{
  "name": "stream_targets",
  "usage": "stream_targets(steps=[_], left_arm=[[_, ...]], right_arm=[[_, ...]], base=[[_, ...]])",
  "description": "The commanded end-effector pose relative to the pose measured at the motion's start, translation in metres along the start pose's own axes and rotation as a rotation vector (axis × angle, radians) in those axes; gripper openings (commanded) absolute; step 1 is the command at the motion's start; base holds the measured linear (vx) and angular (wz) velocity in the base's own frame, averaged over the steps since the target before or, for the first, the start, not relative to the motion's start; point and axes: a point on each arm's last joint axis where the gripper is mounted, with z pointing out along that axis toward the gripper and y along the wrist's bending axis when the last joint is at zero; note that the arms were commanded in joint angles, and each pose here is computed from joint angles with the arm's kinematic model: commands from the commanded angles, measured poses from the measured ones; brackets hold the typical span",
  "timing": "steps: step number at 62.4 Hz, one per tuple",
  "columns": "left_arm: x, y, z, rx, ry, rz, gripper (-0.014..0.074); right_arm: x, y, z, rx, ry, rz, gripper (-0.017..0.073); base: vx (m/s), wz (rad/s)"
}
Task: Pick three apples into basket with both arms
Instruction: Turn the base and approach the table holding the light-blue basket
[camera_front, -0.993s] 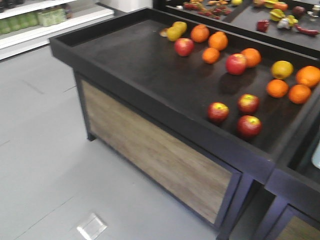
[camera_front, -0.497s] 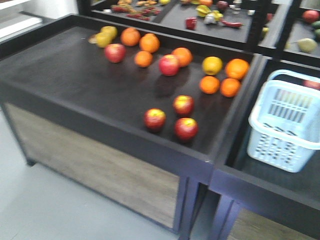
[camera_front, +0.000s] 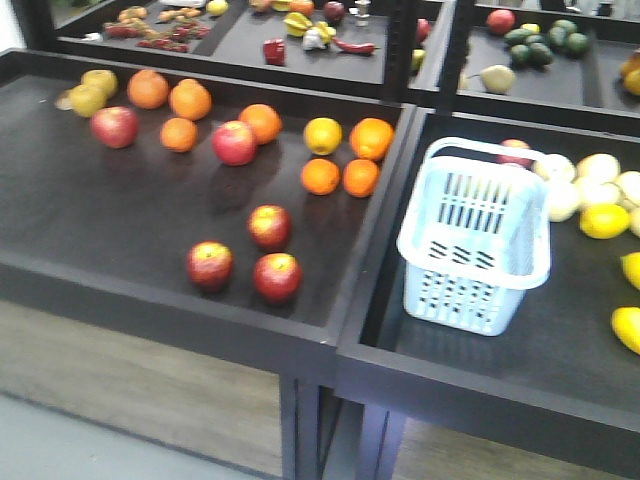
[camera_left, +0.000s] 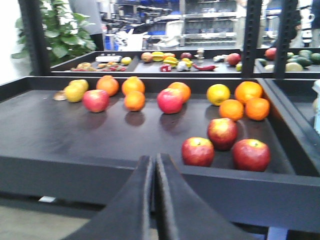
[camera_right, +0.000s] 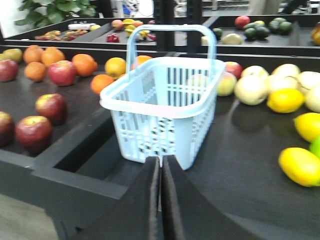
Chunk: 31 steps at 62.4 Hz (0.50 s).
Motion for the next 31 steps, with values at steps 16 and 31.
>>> stream_targets(steps=[16,31], left_arm=[[-0.0157,0.0009,-0.0029,-0.010,-0.109,-0.008,-0.0006],[-0.0157,0.0009,-0.0029,-0.010,-0.109,-0.008,-0.0006]], right_arm=[[-0.0024,0.0006,0.0002,-0.007,-0.070,-0.021,-0.0005],[-0.0024,0.0006,0.0002,-0.007,-0.070,-0.021,-0.0005]], base=[[0.07,-0.27],[0.07,-0.26]])
